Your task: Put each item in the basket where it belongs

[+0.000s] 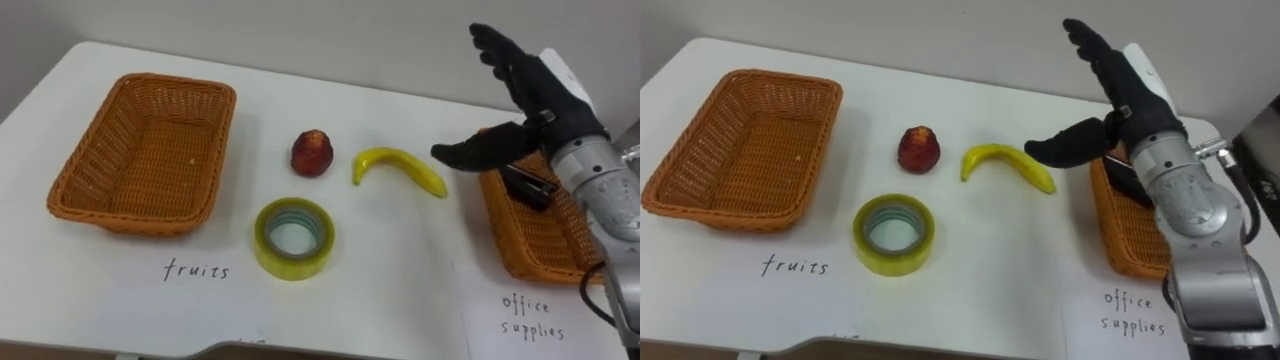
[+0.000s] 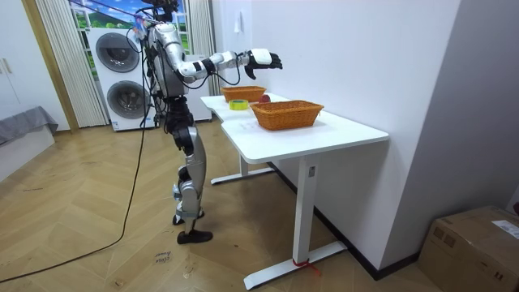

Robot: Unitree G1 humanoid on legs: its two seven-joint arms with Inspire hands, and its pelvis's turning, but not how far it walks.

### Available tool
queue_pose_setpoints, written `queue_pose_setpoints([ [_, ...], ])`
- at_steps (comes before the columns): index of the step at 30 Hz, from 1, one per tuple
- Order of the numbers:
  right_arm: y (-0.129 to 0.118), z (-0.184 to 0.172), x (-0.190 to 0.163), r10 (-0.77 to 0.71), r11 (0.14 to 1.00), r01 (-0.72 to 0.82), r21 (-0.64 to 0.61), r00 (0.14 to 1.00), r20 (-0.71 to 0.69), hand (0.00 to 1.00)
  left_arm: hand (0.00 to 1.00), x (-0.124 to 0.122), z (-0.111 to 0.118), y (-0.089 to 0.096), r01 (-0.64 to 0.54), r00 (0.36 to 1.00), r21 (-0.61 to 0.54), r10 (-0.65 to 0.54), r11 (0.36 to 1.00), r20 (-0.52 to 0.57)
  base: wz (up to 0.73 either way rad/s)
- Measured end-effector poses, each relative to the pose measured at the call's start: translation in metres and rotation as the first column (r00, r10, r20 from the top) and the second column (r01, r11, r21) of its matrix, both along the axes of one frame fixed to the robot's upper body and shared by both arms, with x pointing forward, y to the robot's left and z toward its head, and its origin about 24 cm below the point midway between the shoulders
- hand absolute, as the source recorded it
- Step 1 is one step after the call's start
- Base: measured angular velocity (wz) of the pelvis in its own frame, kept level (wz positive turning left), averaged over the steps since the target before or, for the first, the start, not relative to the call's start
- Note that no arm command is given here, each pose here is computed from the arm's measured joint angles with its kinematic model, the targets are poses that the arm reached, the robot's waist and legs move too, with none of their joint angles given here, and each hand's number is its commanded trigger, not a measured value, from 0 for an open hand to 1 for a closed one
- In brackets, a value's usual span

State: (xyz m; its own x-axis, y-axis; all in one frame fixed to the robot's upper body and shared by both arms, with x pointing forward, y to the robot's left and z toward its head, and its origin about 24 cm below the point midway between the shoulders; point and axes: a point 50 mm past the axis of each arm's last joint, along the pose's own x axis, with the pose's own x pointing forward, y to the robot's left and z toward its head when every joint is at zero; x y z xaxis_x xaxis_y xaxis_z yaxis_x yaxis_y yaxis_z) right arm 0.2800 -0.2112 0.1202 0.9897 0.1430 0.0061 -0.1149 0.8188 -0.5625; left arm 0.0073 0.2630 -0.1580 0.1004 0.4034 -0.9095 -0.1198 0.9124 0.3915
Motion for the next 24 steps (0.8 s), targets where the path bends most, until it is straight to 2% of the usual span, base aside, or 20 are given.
queue_pose_setpoints([
  [6,0.009,-0.001,0.004,0.033,0.999,-0.033,-0.006,0.999,-0.010,0.00,0.00,0.006,0.000,-0.002,0.020,1.000,0.007,-0.020,1.000,-0.001,0.07],
  [12,0.017,-0.006,0.006,0.004,1.000,-0.004,0.004,1.000,-0.002,0.00,0.00,0.007,-0.001,-0.002,0.038,0.999,0.010,-0.038,0.999,-0.022,0.06],
  [24,0.037,-0.034,0.017,0.035,0.999,-0.031,0.039,0.992,-0.122,0.00,0.00,0.011,-0.002,-0.006,0.060,0.997,-0.006,-0.060,0.998,-0.051,0.05],
])
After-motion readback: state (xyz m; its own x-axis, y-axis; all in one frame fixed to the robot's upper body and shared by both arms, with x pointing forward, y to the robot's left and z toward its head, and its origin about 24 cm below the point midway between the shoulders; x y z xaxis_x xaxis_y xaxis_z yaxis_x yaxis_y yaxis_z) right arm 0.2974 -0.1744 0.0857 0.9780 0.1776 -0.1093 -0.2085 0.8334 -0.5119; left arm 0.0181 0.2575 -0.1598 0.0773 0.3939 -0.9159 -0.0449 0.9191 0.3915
